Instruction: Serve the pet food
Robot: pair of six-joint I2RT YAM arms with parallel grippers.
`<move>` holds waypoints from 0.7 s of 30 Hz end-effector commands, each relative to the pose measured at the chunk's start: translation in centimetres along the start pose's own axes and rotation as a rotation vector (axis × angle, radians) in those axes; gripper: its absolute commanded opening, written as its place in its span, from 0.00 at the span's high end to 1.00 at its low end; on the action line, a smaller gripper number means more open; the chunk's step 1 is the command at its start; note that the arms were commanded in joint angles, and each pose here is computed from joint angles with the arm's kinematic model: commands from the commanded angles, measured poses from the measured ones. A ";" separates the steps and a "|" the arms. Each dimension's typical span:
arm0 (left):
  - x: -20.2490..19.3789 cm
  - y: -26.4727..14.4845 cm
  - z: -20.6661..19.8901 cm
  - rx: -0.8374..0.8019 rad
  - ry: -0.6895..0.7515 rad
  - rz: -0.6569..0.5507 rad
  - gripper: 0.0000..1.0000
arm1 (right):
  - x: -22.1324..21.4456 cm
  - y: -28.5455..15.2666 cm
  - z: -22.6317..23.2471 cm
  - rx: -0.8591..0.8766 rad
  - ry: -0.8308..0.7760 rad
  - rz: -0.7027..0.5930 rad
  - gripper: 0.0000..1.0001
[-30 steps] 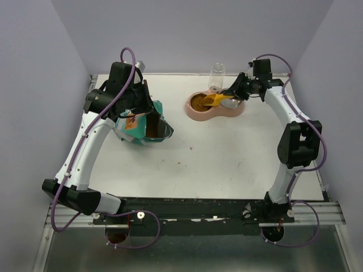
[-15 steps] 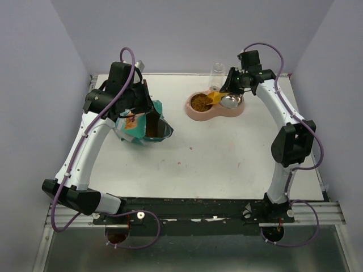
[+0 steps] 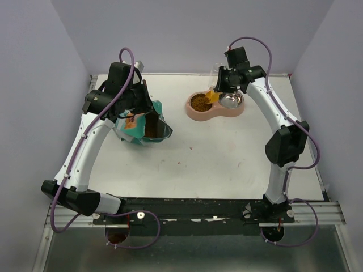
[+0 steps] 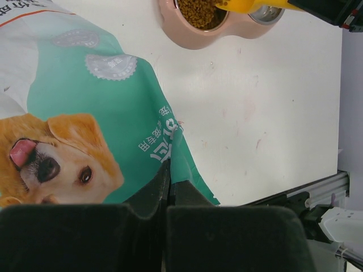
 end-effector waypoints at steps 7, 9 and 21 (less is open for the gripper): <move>3.0 -2.8 -2.8 -0.138 0.007 -0.150 1.00 | 0.4 -0.8 -0.2 -0.082 -0.071 -0.039 0.99; 3.0 -2.9 -2.8 -0.137 0.009 -0.151 1.00 | 0.5 -1.1 0.0 -0.076 -0.069 -0.044 0.99; 3.2 -2.6 -2.6 -0.129 -0.022 -0.151 1.00 | 1.0 -4.8 2.1 0.041 0.029 -0.077 0.99</move>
Point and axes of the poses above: each gripper's point midway between its finger pads, its own y axis out along the fingers, its own z axis along the line the jaws close on, x = y × z, the point moved 3 cm from there along -y, back along the fingers, and after that the axes turned 12 degrees about y, right-handed, at the moved point
